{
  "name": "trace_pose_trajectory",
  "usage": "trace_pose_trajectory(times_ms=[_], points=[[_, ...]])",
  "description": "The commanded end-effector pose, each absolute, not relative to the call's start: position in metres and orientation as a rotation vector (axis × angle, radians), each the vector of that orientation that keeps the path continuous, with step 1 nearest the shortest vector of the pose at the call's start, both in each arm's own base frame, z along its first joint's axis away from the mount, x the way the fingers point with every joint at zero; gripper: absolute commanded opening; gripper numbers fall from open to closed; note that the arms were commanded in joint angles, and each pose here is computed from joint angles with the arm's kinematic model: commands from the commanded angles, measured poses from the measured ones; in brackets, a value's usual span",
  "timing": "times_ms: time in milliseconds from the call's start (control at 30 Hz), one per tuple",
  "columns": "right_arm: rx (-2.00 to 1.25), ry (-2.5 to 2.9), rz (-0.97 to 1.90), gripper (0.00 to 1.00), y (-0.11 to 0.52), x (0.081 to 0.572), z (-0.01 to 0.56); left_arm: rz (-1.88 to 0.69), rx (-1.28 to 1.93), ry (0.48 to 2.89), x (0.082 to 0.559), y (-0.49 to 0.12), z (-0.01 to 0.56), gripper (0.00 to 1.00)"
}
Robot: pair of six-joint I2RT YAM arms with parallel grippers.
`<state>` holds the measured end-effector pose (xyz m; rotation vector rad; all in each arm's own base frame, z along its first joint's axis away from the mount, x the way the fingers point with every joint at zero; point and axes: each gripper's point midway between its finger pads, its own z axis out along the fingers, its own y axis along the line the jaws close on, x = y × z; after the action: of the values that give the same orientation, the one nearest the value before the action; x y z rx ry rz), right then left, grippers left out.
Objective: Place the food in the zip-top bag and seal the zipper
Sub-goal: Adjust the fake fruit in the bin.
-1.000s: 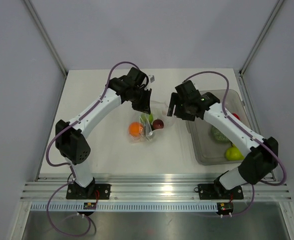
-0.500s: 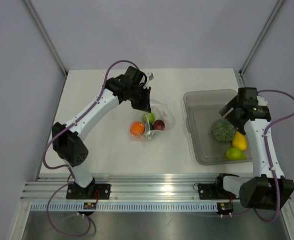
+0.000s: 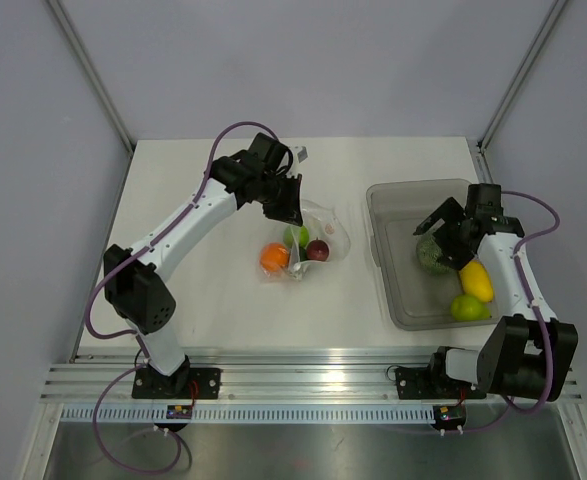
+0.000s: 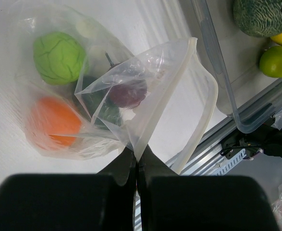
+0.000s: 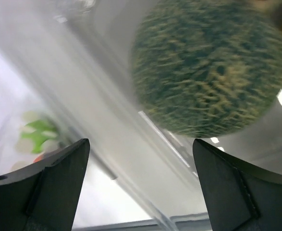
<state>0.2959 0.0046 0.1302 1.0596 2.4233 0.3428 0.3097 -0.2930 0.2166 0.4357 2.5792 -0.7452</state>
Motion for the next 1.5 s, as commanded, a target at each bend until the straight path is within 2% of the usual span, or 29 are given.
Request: trace_pose_trajectory(times_ms=[0,100,167,333,400,500,667,900,1000,1100,1267,1467], points=[[0.725,2.27,0.706,0.95,0.048,0.338,0.194,-0.836,0.457,2.479,0.311,-0.304,0.243,0.0],[0.684,2.246,0.6,0.97,0.035,0.334,0.213,-0.847,0.454,2.49,0.312,-0.307,0.239,0.0],[0.749,2.228,0.41,1.0,0.009,0.326,0.212,-0.851,0.451,2.5,0.311,-0.309,0.235,0.0],[1.034,2.25,-0.017,0.99,-0.055,0.296,0.179,-0.848,0.455,2.501,0.309,-0.31,0.234,0.0],[1.089,2.285,-0.058,0.99,-0.062,0.292,0.164,-0.842,0.463,2.501,0.308,-0.309,0.235,0.0],[1.104,2.32,-0.061,0.99,-0.065,0.292,0.146,-0.826,0.467,2.499,0.308,-0.306,0.235,0.0],[0.933,2.411,0.324,0.99,-0.008,0.319,0.137,-0.845,0.453,2.494,0.307,-0.307,0.234,0.0],[0.642,2.242,0.821,1.0,0.063,0.347,0.206,-0.858,0.464,2.486,0.304,-0.314,0.242,0.0],[0.641,2.196,0.714,1.0,0.05,0.348,0.222,-0.845,0.46,2.482,0.304,-0.312,0.244,0.0],[0.834,2.204,0.378,0.99,-0.001,0.338,0.202,-0.837,0.456,2.489,0.303,-0.311,0.243,0.0],[1.091,2.244,0.167,0.99,-0.046,0.307,0.159,-0.838,0.464,2.495,0.3,-0.313,0.24,0.0],[1.068,2.217,0.281,0.99,-0.047,0.318,0.139,-0.846,0.484,2.499,0.297,-0.318,0.238,0.0]])
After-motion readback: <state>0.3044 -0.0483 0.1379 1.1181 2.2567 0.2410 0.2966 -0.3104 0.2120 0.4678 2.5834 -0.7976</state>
